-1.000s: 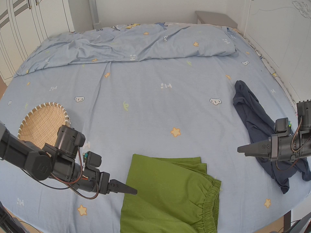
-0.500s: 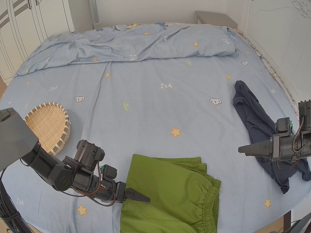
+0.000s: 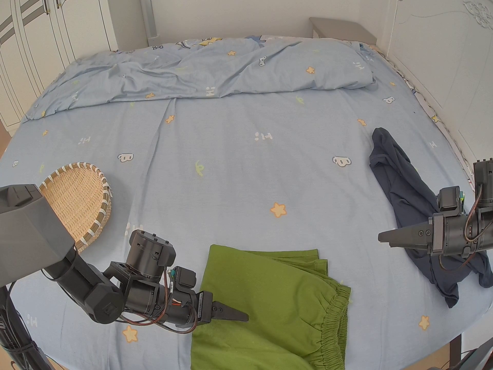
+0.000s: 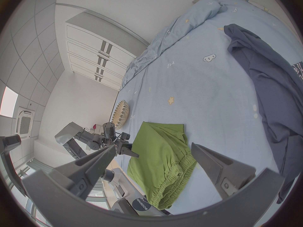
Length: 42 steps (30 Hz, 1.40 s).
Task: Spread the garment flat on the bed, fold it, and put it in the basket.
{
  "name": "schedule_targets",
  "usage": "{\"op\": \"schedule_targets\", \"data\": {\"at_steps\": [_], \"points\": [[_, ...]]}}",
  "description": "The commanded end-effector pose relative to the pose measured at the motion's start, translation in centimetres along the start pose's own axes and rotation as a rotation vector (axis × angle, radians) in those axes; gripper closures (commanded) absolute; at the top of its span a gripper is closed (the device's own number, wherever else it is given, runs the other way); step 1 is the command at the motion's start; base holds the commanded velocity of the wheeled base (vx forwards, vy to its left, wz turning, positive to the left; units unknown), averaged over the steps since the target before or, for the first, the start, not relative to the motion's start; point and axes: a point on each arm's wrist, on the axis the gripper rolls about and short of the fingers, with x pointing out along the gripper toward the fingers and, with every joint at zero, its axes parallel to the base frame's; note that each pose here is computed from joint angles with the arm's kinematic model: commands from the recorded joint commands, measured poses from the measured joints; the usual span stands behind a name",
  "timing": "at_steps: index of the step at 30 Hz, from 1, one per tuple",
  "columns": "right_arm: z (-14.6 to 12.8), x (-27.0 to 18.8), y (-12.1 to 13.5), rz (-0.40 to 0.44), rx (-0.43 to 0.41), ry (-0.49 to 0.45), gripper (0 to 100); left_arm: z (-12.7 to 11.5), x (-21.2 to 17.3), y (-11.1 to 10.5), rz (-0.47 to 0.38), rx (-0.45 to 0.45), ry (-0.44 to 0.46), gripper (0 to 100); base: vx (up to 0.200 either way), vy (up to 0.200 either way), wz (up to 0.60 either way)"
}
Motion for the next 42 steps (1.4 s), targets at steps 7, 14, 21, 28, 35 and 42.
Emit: {"op": "schedule_targets", "data": {"at_steps": [7,14,21,28,35,42], "points": [[0.0,0.0,0.0,0.000,0.001,0.001,0,-0.3,0.5,-0.9,-0.011,-0.010,0.020,100,0.000,0.000,0.00],[0.2,-0.1,0.0,-0.002,0.019,-0.004,0,1.4,-1.0,-2.8,0.108,0.012,-0.124,100,0.000,0.000,0.00],[0.3,-0.1,0.1,-0.002,0.026,-0.005,0,3.6,-4.0,-5.6,0.170,-0.022,-0.134,100,0.000,0.000,0.00],[0.3,-0.2,0.0,-0.005,0.027,-0.008,0,4.6,-6.9,-6.6,0.140,-0.006,-0.126,100,0.000,0.000,0.00],[0.3,-0.1,0.1,-0.003,0.026,-0.006,0,5.0,-9.7,-7.4,0.102,0.001,-0.171,100,0.000,0.114,0.00],[0.2,-0.1,0.1,-0.002,0.025,-0.005,0,5.3,-10.3,-7.5,0.111,0.001,-0.178,100,0.000,0.200,0.00]]}}
